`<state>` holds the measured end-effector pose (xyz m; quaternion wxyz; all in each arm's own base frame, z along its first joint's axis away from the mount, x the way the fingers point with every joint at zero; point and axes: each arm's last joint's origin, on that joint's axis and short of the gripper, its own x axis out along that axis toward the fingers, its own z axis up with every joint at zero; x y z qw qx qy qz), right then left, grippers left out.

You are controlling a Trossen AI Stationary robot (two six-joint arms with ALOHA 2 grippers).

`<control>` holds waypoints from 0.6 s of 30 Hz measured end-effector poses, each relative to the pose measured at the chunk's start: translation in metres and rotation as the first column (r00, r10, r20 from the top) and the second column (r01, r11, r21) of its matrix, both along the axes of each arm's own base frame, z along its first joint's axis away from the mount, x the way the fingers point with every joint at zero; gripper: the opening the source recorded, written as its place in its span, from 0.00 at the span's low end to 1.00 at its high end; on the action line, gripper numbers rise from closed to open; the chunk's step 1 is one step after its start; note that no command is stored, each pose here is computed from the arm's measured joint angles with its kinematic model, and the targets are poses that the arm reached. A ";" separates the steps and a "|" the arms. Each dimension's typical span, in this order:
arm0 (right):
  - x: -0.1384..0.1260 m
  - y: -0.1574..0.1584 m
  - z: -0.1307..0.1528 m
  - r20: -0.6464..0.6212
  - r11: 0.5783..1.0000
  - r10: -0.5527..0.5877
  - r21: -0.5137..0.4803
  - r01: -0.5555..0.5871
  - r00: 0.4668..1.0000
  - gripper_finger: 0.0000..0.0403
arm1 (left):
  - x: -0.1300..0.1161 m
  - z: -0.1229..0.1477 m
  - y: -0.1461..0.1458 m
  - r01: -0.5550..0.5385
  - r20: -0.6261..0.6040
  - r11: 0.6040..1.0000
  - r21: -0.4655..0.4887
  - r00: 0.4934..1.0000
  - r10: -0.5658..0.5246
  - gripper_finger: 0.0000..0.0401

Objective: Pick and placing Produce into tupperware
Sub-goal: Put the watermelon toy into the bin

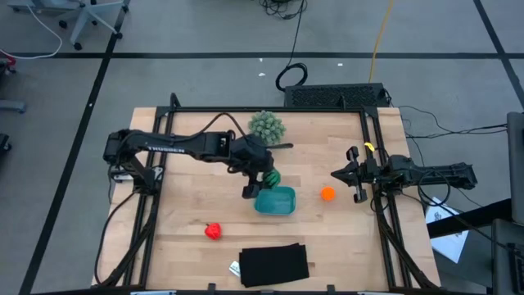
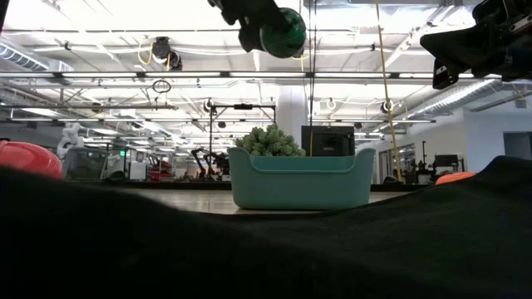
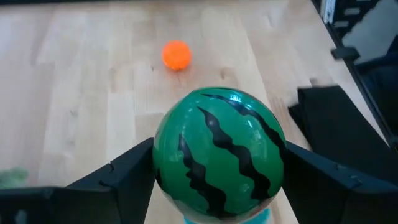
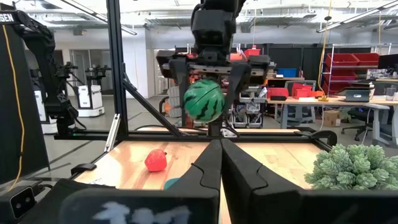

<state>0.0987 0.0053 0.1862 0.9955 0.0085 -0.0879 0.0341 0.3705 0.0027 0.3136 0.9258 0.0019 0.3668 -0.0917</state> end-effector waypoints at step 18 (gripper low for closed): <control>0.000 0.000 0.000 0.000 1.000 0.000 0.000 0.000 1.000 0.00 | 0.016 -0.015 0.024 -0.026 0.027 1.000 -0.001 0.999 0.026 0.73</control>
